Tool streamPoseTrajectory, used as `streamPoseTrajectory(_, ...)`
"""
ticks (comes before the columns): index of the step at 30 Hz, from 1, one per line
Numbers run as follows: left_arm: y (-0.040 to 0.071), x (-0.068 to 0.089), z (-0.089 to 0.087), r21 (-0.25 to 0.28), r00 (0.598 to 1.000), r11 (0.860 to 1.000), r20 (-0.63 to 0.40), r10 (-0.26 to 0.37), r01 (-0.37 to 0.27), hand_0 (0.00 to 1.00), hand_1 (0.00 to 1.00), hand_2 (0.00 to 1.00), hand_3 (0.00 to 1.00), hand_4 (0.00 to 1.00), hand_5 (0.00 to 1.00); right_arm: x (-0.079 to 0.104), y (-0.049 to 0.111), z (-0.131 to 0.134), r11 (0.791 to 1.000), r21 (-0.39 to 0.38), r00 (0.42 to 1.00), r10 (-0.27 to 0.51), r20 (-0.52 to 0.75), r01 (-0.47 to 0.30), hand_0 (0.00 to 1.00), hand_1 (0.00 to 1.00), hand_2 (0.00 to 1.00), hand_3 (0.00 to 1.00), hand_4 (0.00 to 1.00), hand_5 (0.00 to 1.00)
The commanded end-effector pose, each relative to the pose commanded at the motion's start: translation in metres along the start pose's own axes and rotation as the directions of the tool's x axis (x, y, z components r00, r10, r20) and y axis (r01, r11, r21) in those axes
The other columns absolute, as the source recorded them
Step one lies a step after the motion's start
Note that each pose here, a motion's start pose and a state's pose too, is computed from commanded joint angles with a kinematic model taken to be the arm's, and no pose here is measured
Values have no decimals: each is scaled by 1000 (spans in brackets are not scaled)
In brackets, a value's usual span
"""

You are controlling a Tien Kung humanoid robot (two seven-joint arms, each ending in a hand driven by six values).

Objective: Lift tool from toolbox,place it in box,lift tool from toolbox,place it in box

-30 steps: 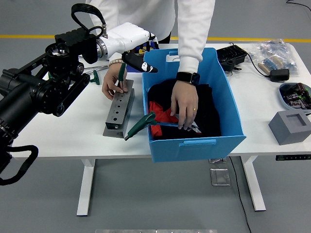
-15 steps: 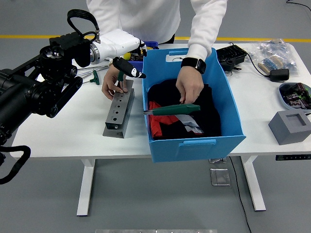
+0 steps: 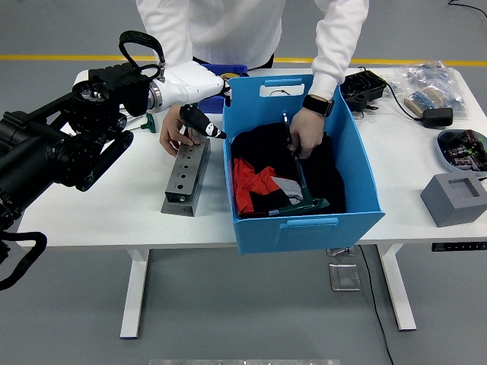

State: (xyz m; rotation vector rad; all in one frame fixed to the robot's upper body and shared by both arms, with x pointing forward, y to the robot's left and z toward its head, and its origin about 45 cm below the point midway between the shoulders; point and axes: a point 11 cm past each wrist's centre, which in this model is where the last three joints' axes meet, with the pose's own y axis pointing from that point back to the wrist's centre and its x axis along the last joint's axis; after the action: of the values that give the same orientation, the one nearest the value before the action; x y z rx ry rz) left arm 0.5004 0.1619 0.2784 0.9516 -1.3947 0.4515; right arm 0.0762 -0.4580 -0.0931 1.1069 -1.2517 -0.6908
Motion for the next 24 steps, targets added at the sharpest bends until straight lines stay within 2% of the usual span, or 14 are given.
streamPoseTrajectory(11,-4,-11,5,-16,998,999,42,-37,38,651,719,740,623,891,570,0,0,2,1000,-3,1000,0,0,0,693,686,777,647,892,732)
streamPoseTrajectory(24,-3,-18,3,-5,998,999,34,-45,45,642,677,707,618,881,548,-2,0,6,1000,-12,1000,-3,-2,3,692,687,777,646,892,732)
